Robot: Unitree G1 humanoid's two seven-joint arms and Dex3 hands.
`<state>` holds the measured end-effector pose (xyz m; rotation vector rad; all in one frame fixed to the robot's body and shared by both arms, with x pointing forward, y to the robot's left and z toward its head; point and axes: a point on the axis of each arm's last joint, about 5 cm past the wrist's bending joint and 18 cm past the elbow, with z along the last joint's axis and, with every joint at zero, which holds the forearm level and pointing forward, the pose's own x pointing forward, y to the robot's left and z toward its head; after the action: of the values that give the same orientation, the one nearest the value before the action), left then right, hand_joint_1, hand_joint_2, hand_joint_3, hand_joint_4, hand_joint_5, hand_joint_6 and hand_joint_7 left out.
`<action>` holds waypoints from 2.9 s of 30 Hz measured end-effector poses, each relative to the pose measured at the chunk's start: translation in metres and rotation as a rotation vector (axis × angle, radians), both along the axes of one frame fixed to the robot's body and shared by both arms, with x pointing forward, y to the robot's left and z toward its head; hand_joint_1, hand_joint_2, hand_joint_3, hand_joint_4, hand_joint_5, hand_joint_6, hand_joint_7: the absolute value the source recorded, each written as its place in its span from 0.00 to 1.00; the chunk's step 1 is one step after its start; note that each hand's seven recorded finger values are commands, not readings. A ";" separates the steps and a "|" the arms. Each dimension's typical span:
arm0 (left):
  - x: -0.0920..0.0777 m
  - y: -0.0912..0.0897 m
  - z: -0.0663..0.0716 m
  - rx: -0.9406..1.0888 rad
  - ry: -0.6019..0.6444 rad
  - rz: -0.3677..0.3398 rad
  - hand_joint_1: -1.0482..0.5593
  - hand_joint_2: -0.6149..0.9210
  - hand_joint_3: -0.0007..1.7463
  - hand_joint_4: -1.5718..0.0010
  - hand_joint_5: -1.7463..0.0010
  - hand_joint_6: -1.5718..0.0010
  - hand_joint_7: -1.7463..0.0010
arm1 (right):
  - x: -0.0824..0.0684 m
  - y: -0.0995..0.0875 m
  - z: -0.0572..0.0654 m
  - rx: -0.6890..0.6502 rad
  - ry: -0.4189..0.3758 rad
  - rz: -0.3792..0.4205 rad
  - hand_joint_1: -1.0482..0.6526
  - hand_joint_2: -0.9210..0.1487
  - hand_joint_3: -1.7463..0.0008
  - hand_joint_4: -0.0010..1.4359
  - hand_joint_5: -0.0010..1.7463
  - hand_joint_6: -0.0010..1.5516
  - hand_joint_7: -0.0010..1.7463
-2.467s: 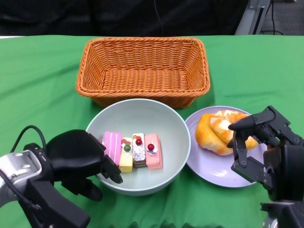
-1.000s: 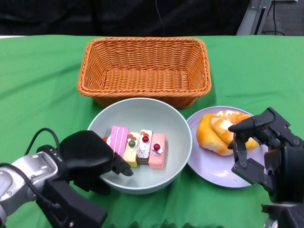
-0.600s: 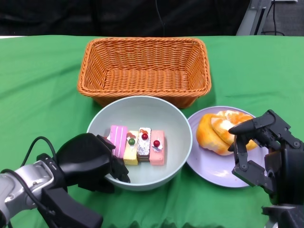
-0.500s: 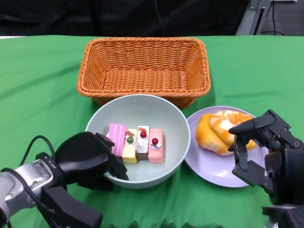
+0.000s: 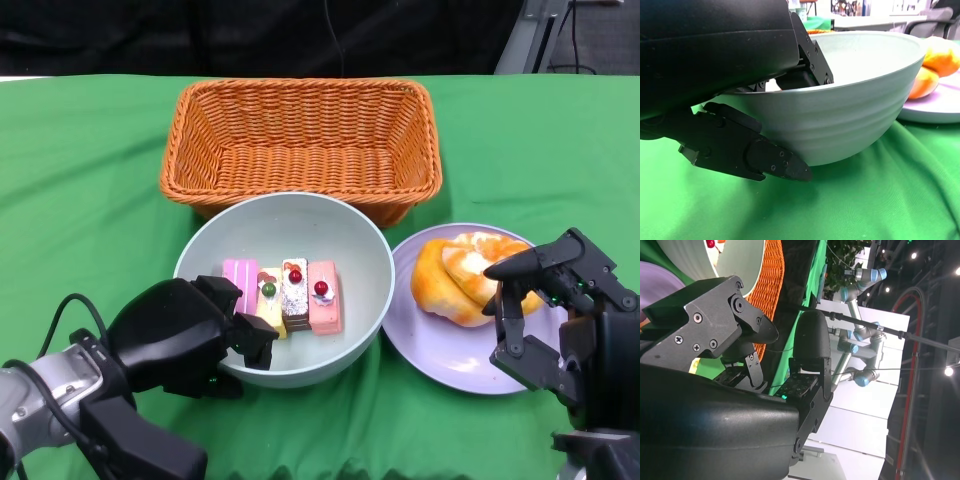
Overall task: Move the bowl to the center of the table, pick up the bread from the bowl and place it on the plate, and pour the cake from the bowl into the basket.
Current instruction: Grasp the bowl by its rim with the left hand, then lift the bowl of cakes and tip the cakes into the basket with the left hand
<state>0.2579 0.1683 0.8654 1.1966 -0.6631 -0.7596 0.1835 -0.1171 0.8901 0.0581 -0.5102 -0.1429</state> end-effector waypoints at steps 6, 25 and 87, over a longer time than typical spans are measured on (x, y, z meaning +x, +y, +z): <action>-0.003 0.002 -0.003 -0.075 -0.026 -0.003 0.56 1.00 0.08 0.58 0.00 0.70 0.00 | 0.000 0.000 -0.001 0.000 0.001 0.004 0.66 0.37 0.35 0.51 0.93 0.44 0.76; -0.006 0.019 -0.001 -0.295 -0.199 0.007 0.59 1.00 0.13 0.56 0.00 0.69 0.03 | 0.001 0.000 -0.003 0.009 -0.002 0.012 0.67 0.37 0.33 0.51 0.93 0.44 0.76; 0.057 -0.024 0.082 -0.582 -0.234 0.045 0.56 0.89 0.41 0.56 0.00 0.52 0.36 | -0.008 0.010 -0.021 0.065 0.035 0.437 0.68 0.52 0.18 0.58 0.97 0.42 0.88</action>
<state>0.3146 0.1444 0.9473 0.7626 -0.9683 -0.3478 0.1754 -0.1068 0.8693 0.2277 -0.4477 0.2665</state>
